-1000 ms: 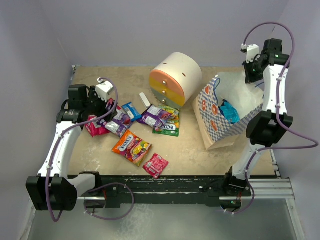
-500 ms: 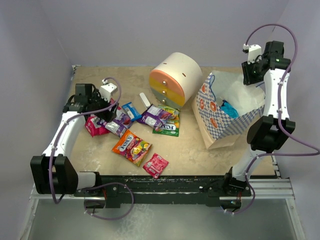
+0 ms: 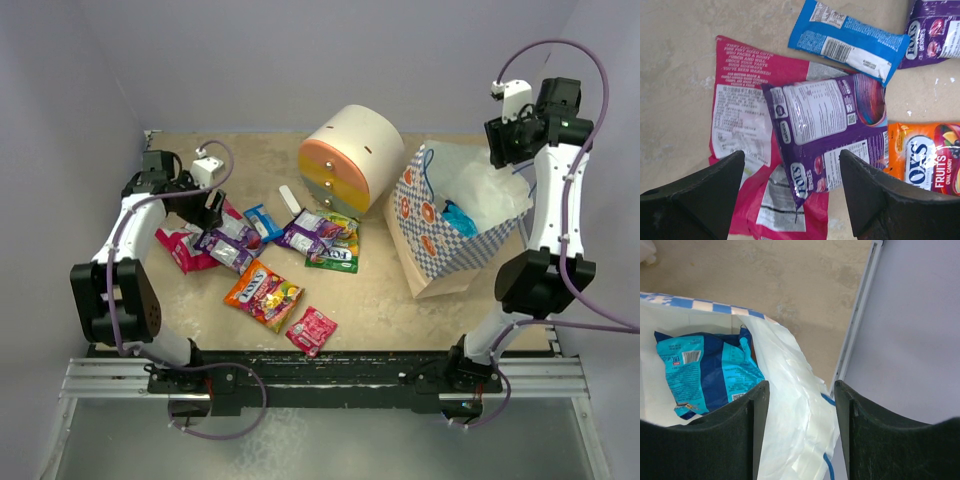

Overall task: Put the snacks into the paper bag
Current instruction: Move the paper bag to the center of the board, then pick up the snack from the center of the board.

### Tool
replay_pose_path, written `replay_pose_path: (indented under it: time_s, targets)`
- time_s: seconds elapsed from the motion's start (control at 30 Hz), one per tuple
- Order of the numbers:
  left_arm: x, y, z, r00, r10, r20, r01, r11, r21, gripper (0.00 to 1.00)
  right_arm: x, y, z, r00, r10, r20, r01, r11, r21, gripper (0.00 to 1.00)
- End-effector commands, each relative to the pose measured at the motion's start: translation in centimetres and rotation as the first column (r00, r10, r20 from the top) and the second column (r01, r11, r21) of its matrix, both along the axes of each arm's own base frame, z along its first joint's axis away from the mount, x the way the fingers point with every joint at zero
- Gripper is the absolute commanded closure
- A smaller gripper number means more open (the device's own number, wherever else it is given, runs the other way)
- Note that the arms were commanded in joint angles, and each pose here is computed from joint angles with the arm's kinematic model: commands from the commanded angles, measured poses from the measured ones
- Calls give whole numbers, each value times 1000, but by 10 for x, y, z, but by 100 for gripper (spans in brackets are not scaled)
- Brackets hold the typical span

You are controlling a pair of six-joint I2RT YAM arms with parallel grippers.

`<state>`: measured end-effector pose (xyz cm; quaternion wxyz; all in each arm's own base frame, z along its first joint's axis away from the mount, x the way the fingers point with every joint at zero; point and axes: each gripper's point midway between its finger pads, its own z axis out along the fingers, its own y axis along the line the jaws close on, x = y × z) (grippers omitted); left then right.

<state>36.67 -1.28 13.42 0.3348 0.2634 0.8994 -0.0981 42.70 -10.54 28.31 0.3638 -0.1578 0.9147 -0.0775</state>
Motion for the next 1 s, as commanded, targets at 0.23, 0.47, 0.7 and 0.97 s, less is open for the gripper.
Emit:
replay_pose_path:
  time_s: [0.23, 0.47, 0.7, 0.97]
  targets:
    - [28, -23, -18, 987, -125, -104, 108, 981, -162, 34, -40, 35, 73, 984, 68, 164, -61, 997, -45, 41]
    - [24, -29, -33, 978, -145, -149, 113, 972, -206, 44, -61, 60, 90, 972, 114, 207, -107, 993, -45, 41]
    - [18, -33, -39, 972, -170, -163, 132, 966, -223, 60, -72, 88, 92, 962, 169, 216, -167, 986, -25, 41]
    - [15, -36, 0, 976, -208, -64, 191, 959, -208, 95, -90, 121, 126, 906, 277, 320, -305, 952, 39, 41]
